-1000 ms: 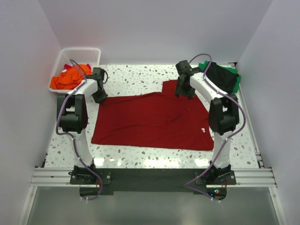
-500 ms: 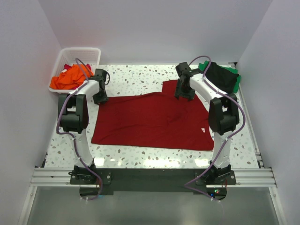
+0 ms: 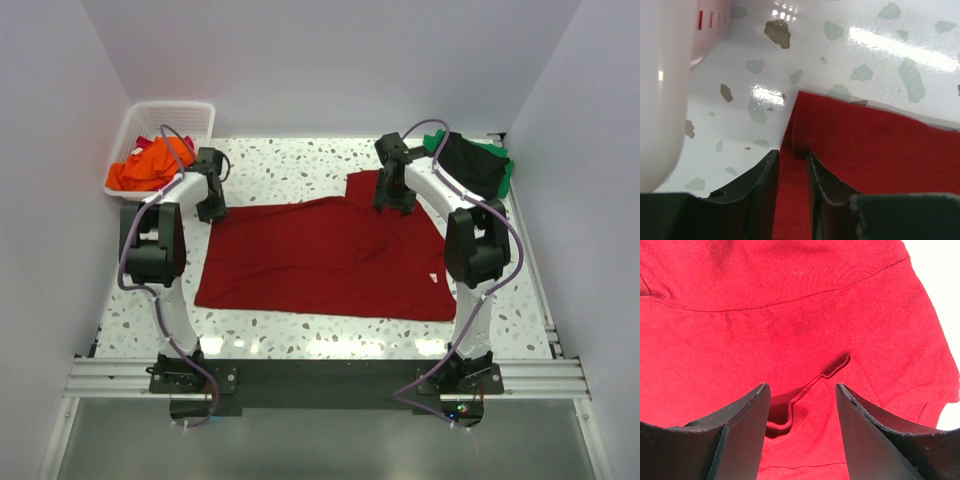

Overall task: Fold and stack the t-shirts
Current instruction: Fold the tshirt

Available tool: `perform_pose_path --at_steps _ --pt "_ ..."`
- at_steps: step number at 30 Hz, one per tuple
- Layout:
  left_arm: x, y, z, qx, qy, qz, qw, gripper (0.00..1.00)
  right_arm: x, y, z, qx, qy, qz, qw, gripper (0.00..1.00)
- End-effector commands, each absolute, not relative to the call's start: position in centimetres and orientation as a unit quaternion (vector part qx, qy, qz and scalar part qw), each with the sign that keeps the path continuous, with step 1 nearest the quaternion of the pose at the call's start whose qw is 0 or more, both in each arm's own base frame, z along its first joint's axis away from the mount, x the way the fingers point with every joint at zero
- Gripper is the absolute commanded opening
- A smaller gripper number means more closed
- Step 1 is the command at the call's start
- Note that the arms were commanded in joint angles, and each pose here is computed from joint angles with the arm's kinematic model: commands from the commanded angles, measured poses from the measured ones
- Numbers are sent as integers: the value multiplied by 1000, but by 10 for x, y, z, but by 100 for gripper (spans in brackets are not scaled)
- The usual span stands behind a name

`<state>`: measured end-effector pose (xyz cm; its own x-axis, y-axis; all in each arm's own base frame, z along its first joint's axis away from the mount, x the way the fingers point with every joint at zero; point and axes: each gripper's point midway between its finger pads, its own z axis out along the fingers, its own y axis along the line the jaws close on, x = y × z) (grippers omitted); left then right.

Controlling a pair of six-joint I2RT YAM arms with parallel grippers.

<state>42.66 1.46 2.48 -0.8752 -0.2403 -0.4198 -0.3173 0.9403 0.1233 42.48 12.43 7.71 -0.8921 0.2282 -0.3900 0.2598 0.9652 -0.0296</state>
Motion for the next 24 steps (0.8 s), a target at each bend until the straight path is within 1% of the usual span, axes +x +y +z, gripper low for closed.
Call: perform_pose_path --at_steps 1,6,13,24 --pt "451 19 26 -139 956 49 253 32 424 122 97 120 970 -34 209 59" --pt "451 14 28 -138 954 34 262 32 424 123 95 122 970 -32 208 58" --pt "445 14 9 -140 960 37 239 31 425 125 94 122 970 -30 207 58" --pt "430 29 -11 -166 964 89 187 32 425 124 91 123 971 -31 203 58"
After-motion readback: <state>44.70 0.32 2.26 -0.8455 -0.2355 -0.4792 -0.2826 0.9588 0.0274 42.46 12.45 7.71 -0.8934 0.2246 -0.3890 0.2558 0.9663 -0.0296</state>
